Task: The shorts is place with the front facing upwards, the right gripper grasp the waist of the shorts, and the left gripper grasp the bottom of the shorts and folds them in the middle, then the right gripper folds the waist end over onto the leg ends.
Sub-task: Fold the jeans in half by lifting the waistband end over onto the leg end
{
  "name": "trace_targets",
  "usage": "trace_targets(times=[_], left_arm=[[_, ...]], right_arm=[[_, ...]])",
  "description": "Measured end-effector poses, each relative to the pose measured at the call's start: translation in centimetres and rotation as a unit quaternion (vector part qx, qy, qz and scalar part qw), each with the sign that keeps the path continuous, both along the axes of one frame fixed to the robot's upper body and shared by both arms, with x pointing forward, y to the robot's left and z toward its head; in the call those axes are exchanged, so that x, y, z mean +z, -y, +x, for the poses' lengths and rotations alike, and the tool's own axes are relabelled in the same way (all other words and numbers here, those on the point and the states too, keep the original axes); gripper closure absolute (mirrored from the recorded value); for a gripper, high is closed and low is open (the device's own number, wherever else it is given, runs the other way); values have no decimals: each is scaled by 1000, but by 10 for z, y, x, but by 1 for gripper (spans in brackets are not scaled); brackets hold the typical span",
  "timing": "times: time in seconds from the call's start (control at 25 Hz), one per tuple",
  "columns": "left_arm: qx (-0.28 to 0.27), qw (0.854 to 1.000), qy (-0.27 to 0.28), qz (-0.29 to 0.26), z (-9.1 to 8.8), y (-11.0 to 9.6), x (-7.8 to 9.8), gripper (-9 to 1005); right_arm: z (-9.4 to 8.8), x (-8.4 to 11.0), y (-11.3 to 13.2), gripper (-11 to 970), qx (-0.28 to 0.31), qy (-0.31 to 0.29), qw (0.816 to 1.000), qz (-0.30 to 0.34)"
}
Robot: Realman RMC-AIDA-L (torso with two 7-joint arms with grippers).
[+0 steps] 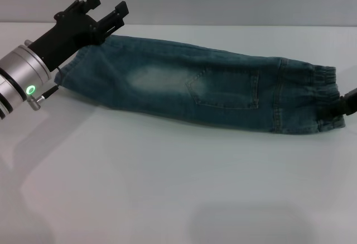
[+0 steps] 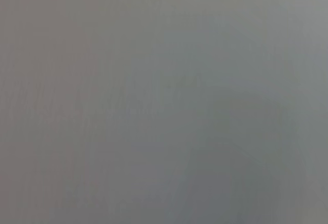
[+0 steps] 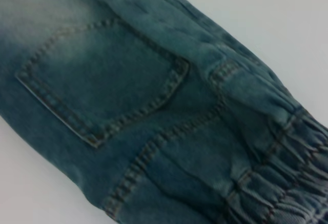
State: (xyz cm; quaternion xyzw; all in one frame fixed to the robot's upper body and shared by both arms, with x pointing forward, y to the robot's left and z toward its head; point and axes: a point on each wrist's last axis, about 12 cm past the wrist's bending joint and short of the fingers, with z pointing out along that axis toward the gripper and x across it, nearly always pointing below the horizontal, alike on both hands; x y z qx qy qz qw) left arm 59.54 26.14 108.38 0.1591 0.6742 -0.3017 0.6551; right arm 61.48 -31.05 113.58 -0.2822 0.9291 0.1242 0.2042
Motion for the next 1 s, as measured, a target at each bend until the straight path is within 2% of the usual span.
trace_targets(times=[0.16,0.44,0.8,1.0], left_arm=[[3,1000,1,6,1,0,0,213],[7,1000,-1,11,1,-1,-2,213],[9,1000,-3,13,1,-2,-3,213],[11,1000,-5,14,0,-3,-4,213]], right_arm=[[-1,0,-4,471,-1,10,999,35],[-3,-7,-5,472,-7,13,998,55],[-3,-16,-5,547,-13,19,998,56],[-4,-18,-3,645,-12,30,998,50]])
